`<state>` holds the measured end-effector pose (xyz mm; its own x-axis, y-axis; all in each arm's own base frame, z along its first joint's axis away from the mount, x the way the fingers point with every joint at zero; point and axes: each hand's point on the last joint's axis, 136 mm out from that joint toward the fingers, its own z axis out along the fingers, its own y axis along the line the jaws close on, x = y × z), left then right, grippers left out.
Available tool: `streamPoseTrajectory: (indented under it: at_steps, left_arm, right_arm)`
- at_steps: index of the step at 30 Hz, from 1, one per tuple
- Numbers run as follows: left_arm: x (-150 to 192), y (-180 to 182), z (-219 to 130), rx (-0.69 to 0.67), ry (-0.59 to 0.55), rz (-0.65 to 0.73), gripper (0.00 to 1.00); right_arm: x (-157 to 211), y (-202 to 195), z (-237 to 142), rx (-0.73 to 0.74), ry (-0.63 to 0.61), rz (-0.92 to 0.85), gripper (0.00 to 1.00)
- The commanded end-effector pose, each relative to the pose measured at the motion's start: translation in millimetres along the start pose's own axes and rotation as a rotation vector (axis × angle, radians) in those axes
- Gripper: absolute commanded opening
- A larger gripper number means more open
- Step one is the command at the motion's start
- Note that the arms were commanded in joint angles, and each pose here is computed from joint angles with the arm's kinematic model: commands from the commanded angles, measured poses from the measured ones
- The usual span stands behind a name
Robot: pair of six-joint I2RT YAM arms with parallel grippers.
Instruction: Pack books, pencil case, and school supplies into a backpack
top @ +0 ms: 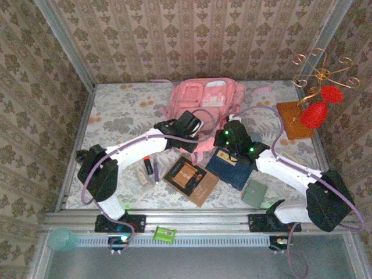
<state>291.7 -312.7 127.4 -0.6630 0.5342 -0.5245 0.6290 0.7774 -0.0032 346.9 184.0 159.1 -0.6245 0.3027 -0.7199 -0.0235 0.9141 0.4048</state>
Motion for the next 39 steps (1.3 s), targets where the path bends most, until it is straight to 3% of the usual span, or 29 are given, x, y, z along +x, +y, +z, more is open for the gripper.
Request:
streamPoseTrajectory:
  at_steps: [1,9,14,21,28,36,39]
  left_arm:
    - [12,25,-3,-0.082,0.034,-0.012,0.23]
    - [11,24,-5,-0.068,0.035,-0.02,0.14]
    - [12,28,-8,-0.046,0.031,-0.048,0.0]
    - [12,24,-9,0.046,0.001,-0.072,0.0]
    - [30,47,-6,0.026,0.024,-0.115,0.0]
    - [51,69,-3,0.003,0.05,-0.167,0.0]
    - [46,57,-9,0.124,0.002,-0.212,0.0]
  right_arm:
    - [-43,13,-20,-0.023,-0.144,-0.009,0.0]
    - [-42,12,-18,-0.018,-0.142,-0.019,0.0]
    - [-42,9,-17,-0.001,-0.145,-0.04,0.0]
    - [-42,-4,-9,0.044,-0.145,-0.049,0.0]
    - [-44,-45,-4,0.202,-0.178,-0.061,0.0]
    - [-55,-63,11,0.225,-0.165,-0.065,0.0]
    - [-59,-67,29,0.195,-0.114,-0.038,0.0]
